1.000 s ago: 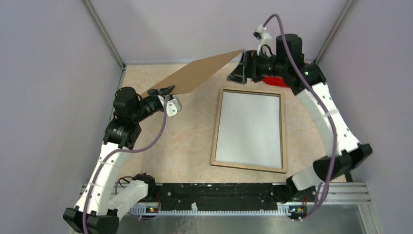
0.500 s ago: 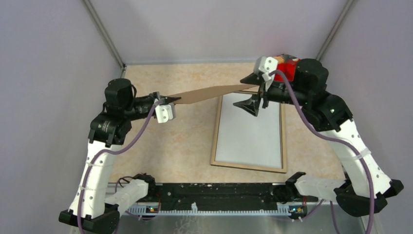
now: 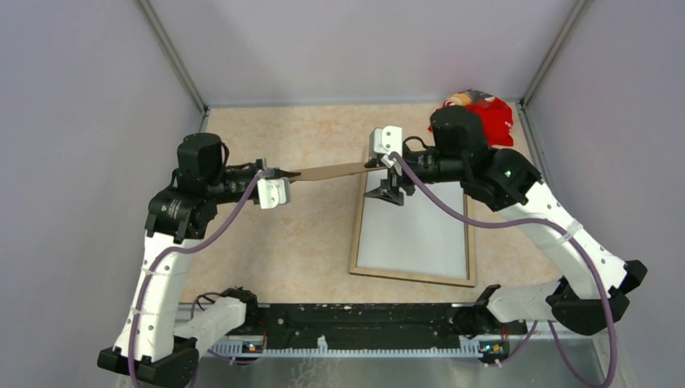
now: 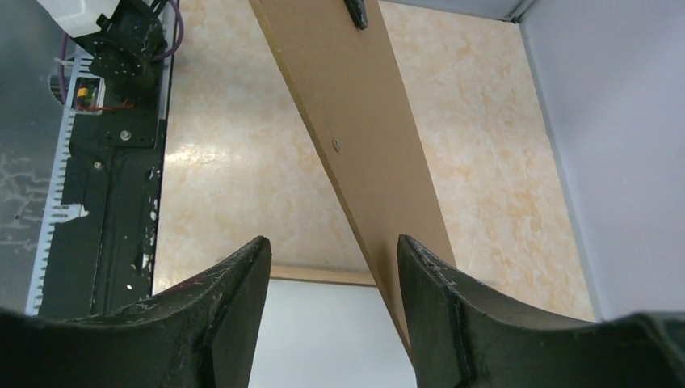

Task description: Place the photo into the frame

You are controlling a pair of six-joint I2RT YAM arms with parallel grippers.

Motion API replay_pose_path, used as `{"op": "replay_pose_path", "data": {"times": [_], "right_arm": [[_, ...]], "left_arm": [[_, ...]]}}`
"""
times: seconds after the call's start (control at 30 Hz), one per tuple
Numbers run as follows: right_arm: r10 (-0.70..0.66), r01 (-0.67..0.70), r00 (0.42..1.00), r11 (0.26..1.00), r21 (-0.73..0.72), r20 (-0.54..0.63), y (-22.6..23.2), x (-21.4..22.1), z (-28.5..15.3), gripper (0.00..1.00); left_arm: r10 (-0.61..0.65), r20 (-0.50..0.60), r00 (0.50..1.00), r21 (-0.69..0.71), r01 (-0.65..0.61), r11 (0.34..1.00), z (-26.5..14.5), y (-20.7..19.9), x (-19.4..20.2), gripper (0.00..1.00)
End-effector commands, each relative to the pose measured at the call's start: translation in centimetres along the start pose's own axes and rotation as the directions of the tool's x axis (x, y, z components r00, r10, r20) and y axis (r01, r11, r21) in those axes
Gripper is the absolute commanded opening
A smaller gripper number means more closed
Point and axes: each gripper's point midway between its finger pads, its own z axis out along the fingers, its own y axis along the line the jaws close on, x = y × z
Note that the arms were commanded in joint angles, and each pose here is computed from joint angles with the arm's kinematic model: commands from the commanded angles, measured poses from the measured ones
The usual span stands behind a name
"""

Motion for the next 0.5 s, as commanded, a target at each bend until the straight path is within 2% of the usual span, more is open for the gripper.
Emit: {"op": "replay_pose_path", "data": {"times": [0.0, 0.27, 0.33, 0.4, 0.47], "right_arm": [[-0.100, 0.099, 0.995, 0.994, 0.035, 0.023, -0.9, -1.6, 0.4, 0.53], [-0.146, 0.147, 0.989, 0.987, 0.065, -0.021, -2.1, -0.6, 1.8, 0.32], [-0.158, 0.159, 0.987, 0.985, 0.073, -0.028, -2.3, -0.5, 2.1, 0.22], [-0.162, 0.165, 0.986, 0.981, 0.098, -0.032, -2.7, -0.5, 2.1, 0.00], [-0.167, 0.167, 0.986, 0.977, 0.131, -0.017, -3.2, -1.0, 2.0, 0.00]], "left_arm": [[0.173, 0.121, 0.977, -0.052, -0.168, 0.984, -0.8, 2.0, -4.3, 0.00], [0.213, 0.115, 0.970, -0.070, -0.206, 0.976, -1.4, 2.0, -4.9, 0.00], [0.215, 0.114, 0.970, -0.077, -0.208, 0.975, -1.6, 2.1, -5.1, 0.00], [0.217, 0.113, 0.970, -0.084, -0.208, 0.975, -1.6, 2.3, -5.2, 0.00], [0.229, 0.120, 0.966, -0.114, -0.216, 0.970, -1.7, 2.9, -5.5, 0.00]]}}
